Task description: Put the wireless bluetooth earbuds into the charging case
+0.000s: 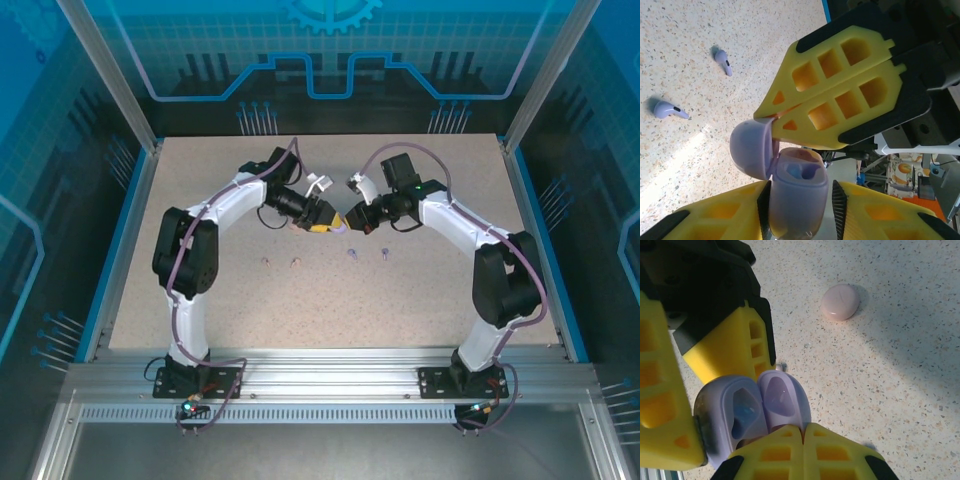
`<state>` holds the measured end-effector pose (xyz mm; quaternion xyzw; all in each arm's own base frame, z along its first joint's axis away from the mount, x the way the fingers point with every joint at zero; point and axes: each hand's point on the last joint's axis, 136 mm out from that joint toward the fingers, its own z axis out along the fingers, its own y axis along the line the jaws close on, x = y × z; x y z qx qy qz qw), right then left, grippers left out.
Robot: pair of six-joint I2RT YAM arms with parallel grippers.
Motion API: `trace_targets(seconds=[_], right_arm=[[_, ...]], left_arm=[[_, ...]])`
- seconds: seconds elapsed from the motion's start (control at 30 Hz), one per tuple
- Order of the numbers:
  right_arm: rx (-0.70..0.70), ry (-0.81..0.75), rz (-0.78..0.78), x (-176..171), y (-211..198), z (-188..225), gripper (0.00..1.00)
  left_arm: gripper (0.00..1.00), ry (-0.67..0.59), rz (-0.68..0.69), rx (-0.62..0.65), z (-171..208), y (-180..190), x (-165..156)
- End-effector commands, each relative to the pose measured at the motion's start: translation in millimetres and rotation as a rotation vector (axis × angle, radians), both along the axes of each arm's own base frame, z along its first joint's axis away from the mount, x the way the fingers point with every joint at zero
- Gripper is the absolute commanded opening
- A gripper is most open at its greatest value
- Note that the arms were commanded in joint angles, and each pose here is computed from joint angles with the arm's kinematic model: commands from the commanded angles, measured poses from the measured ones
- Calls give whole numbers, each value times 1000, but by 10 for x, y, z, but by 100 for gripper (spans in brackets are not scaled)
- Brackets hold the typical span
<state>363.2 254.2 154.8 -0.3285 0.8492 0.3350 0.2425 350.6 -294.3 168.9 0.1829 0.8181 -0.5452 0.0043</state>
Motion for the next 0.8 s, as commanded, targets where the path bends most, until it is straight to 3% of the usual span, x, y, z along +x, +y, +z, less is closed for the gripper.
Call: trace_targets(seconds=[0.0,0.23,0.37,0.47,0.53,0.63,0.77], right_arm=[[16,0,31,-17,89,68,0],[23,2,30,-15,97,83,0],[25,-6,9,2,87,115,2],[23,-14,-68,74,-25,240,35],[36,-11,-137,131,-172,377,48],[65,15,-270,186,-468,533,59],[11,82,-425,121,-729,468,61]], left_arm=[[36,-1,-33,-36,65,-65,-39],[18,-6,-32,-37,77,-71,-32],[0,-7,-32,-36,75,-71,-35],[0,-39,-25,-7,47,-40,-35],[0,-83,-2,15,44,6,-7],[0,-165,65,33,79,108,74],[0,-389,209,18,281,213,187]])
